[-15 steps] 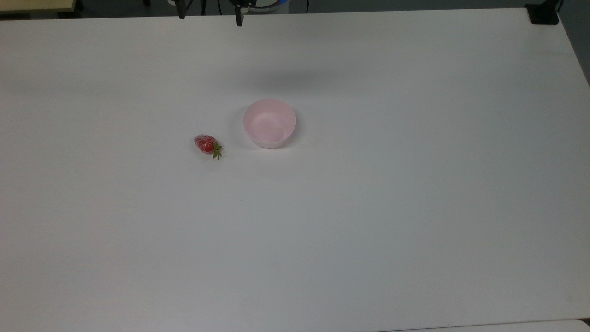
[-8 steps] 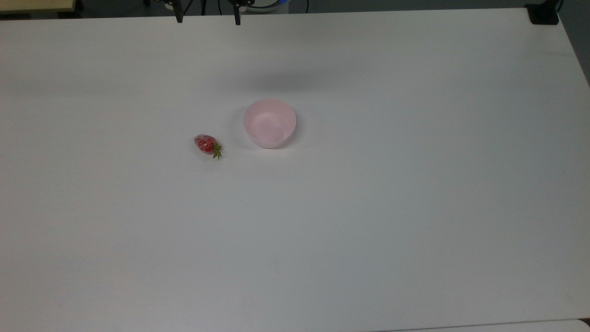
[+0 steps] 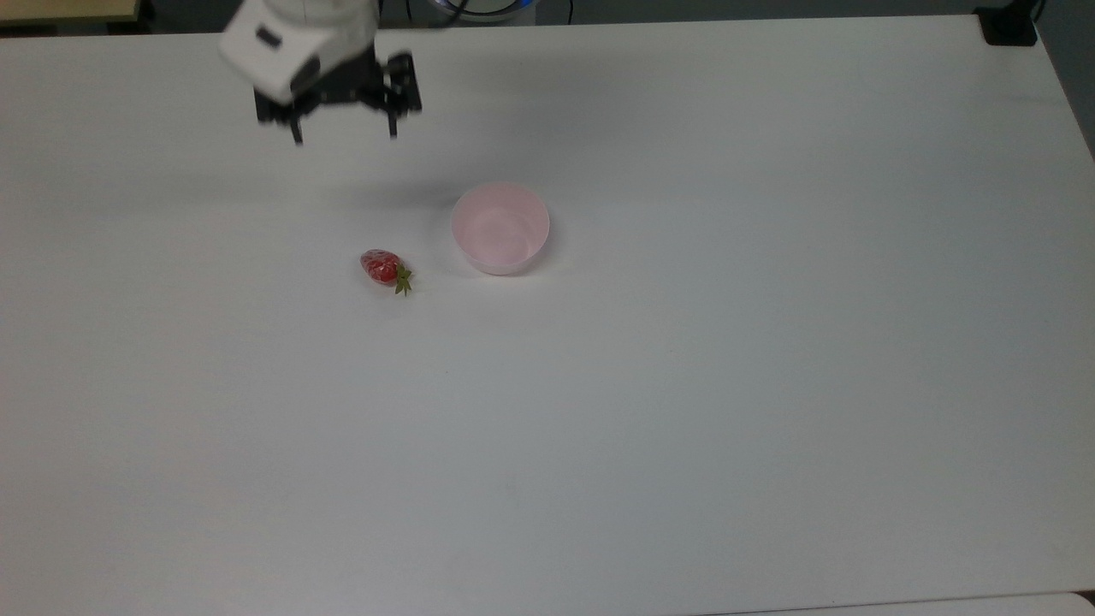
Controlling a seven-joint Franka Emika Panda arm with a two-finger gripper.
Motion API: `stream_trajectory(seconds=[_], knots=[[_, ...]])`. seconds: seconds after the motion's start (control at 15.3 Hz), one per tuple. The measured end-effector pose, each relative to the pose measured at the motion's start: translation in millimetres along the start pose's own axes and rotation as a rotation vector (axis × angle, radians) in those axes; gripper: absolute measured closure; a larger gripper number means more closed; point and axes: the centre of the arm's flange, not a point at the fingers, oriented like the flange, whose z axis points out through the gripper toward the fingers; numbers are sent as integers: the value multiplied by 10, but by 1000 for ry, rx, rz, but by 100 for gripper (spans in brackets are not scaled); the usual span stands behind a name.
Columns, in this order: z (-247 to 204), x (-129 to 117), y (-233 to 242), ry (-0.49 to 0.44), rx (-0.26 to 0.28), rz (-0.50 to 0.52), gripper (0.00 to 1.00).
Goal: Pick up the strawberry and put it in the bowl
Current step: 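Move the open gripper down over the red strawberry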
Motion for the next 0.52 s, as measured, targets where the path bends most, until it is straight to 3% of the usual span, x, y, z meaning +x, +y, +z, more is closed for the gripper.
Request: stream_trajectory(seconds=[0.26, 0.52], knots=[[769, 238, 158, -2, -8, -76, 0], [1130, 354, 179, -7, -3, -131, 0]])
